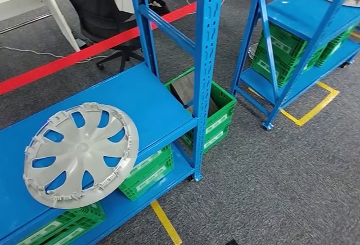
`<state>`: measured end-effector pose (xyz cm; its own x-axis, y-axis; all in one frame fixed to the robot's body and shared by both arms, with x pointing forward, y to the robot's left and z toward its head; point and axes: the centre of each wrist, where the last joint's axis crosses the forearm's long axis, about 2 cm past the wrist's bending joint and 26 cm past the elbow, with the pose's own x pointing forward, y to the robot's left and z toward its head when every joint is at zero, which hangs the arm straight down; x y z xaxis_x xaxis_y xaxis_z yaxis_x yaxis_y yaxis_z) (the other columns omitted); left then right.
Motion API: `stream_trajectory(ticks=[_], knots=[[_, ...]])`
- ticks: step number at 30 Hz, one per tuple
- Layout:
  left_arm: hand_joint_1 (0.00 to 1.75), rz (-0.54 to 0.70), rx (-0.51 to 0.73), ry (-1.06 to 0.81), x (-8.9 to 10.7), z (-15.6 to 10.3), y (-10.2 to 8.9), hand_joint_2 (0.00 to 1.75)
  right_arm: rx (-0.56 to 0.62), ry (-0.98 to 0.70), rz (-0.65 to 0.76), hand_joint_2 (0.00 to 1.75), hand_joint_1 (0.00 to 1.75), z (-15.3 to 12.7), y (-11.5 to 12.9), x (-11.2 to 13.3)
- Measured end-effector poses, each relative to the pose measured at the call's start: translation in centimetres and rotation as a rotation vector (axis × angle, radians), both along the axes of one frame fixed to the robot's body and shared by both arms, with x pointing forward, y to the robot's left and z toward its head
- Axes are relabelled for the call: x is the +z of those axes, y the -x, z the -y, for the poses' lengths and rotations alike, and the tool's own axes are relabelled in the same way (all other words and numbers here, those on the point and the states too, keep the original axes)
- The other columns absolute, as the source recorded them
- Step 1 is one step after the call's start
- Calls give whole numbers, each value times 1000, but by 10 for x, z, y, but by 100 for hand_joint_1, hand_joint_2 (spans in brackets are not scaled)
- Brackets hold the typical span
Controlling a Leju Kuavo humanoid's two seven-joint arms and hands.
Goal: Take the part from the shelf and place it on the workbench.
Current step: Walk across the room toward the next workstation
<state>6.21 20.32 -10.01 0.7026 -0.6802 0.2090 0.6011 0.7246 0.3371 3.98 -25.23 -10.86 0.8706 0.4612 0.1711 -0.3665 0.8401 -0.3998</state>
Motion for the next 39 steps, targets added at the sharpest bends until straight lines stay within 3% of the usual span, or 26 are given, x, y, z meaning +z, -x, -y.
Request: stream_trajectory(ticks=[33, 37, 39], knots=[[0, 18, -8, 19, 1, 4, 0, 0, -5, -7, 7, 0, 0, 0, 2, 0], [0, 13, -4, 20, 0, 4, 3, 175, -16, -21, 14, 0, 0, 0, 2, 0], [0, 11, -3, 20, 0, 4, 3, 175, -35, -36, 13, 0, 0, -1, -1, 0]])
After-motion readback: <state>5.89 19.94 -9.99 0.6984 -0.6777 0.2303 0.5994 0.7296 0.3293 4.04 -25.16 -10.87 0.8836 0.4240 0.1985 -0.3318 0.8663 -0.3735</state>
